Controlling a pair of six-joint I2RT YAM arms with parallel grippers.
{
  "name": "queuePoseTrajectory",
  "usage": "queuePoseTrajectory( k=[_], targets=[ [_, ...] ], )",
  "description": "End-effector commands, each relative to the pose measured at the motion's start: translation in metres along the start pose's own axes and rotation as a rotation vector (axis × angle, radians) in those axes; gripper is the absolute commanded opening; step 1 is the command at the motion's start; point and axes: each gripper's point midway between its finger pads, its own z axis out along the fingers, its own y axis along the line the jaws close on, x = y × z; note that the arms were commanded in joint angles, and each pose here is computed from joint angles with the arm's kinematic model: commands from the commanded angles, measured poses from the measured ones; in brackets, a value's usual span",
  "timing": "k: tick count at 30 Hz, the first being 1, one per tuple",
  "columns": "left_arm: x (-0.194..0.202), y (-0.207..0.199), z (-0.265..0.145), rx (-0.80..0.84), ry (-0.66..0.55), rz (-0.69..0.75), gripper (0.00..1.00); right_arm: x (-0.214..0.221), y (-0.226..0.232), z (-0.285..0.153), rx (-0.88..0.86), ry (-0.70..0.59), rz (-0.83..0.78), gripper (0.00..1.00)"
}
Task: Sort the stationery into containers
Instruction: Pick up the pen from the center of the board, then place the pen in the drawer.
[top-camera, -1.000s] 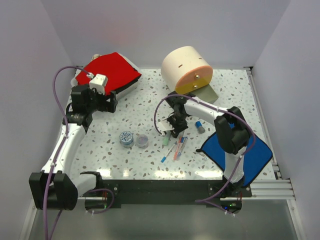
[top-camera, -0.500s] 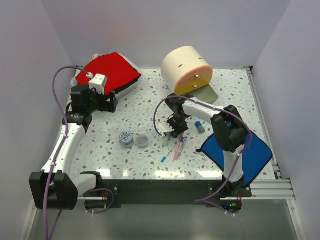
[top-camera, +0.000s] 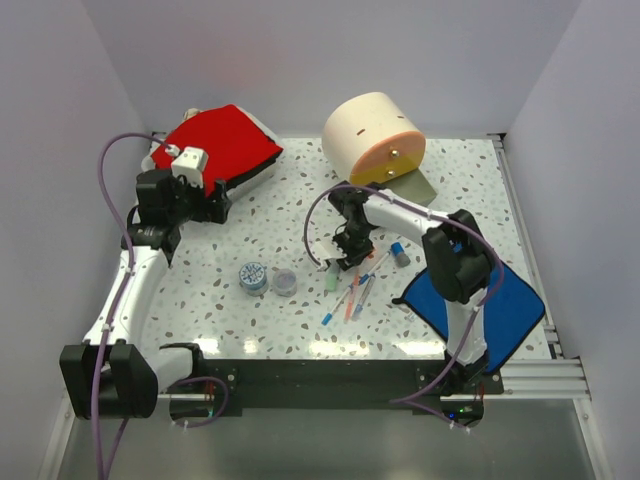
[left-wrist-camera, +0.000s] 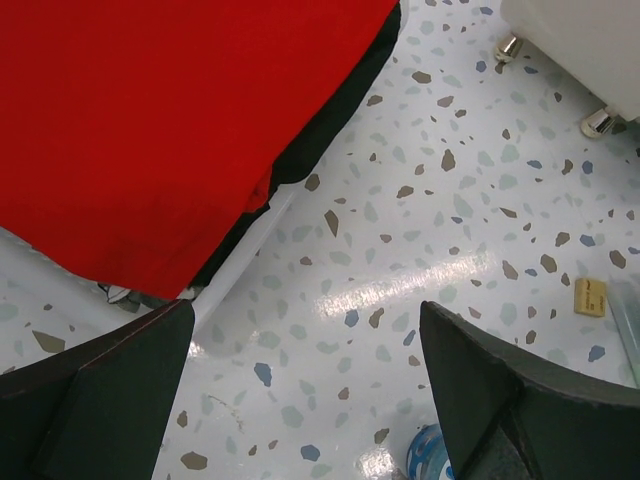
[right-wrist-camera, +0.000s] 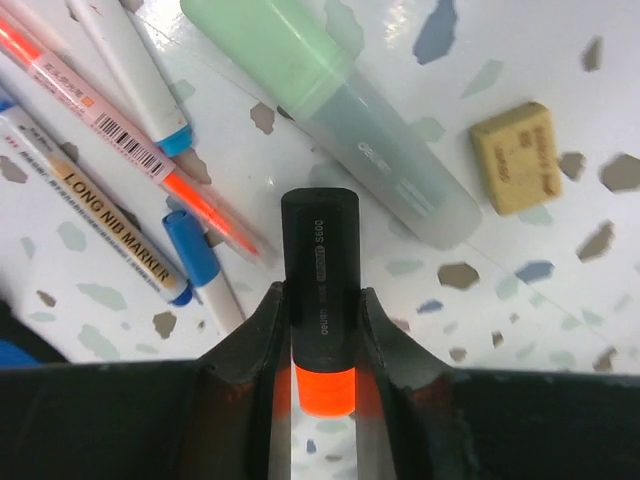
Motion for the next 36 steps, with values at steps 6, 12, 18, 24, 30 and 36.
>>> queuePoseTrajectory(
  k=[6, 12, 18, 24, 30, 36],
  targets=[
    [-0.030, -0.005, -0.004, 0.033, -0.112, 0.005, 1.00, -0.039, -0.020, -0.143, 0.360, -0.062, 0.097, 0.00],
    [-0.035, -0.011, -0.002, 0.066, -0.124, -0.041, 1.00, -0.002, -0.039, -0.158, 0.489, 0.030, 0.180, 0.00],
    [-0.038, -0.010, -0.003, 0.060, -0.128, -0.040, 1.00, 0.046, -0.058, -0.160, 0.518, 0.087, 0.231, 0.00],
    [-0.038, -0.010, -0.004, 0.055, -0.125, -0.040, 1.00, 0.090, -0.073, -0.163, 0.521, 0.123, 0.265, 0.00],
    [-0.038, -0.008, -0.002, 0.054, -0.121, -0.040, 1.00, 0.106, -0.081, -0.152, 0.508, 0.148, 0.273, 0.16],
    [-0.042, -0.009, -0.002, 0.054, -0.135, -0.041, 1.00, 0.104, -0.071, -0.153, 0.496, 0.151, 0.270, 0.40]
  ],
)
